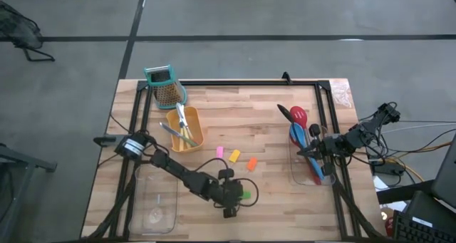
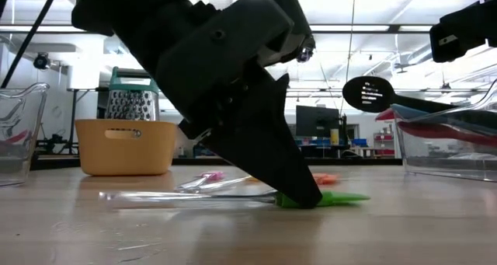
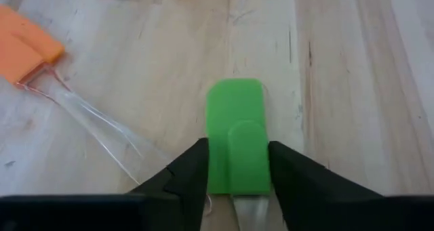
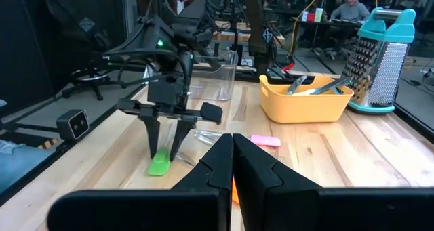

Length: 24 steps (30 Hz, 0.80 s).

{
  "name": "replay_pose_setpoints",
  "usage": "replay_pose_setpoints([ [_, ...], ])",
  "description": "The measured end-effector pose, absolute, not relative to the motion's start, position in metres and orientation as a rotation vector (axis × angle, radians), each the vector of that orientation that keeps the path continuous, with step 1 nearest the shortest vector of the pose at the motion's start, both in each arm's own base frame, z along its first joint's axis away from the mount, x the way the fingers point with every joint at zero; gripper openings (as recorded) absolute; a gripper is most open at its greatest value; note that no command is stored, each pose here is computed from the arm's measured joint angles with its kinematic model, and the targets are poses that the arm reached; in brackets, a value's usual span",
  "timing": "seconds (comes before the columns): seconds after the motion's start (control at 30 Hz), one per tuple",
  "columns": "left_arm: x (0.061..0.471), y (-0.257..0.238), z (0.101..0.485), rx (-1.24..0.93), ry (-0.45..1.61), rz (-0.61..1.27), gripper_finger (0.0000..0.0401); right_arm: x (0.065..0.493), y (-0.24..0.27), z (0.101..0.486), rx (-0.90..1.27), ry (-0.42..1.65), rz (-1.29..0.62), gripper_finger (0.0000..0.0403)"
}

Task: Pick & Place Kitchen Items
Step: Put the green spatula into the left transparent bin

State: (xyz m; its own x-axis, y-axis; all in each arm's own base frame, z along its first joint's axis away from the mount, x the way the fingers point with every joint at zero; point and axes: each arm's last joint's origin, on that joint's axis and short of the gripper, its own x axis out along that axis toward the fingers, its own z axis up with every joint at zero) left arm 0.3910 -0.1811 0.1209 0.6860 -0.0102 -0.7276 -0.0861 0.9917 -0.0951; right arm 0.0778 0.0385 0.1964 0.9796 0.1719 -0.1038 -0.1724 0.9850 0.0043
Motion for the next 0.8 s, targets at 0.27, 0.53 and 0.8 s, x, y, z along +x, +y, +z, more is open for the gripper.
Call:
replay_pose_setpoints([
  [0.27,0.392,-0.183,0.121,-0.143,0.823,-0.027,0.0061,0.078,0.038,0.196,-0.005,0.104,0.173,0.0008],
  [0.53,0.396,-0.185,0.130,-0.113,0.800,-0.083,0.0006,0.078,0.038,0.196,-0.006,0.104,0.173,0.0008],
  [0.8,0.386,-0.188,0.149,-0.109,0.813,-0.110,0.0011,0.078,0.038,0.196,-0.006,0.104,0.173,0.0008],
])
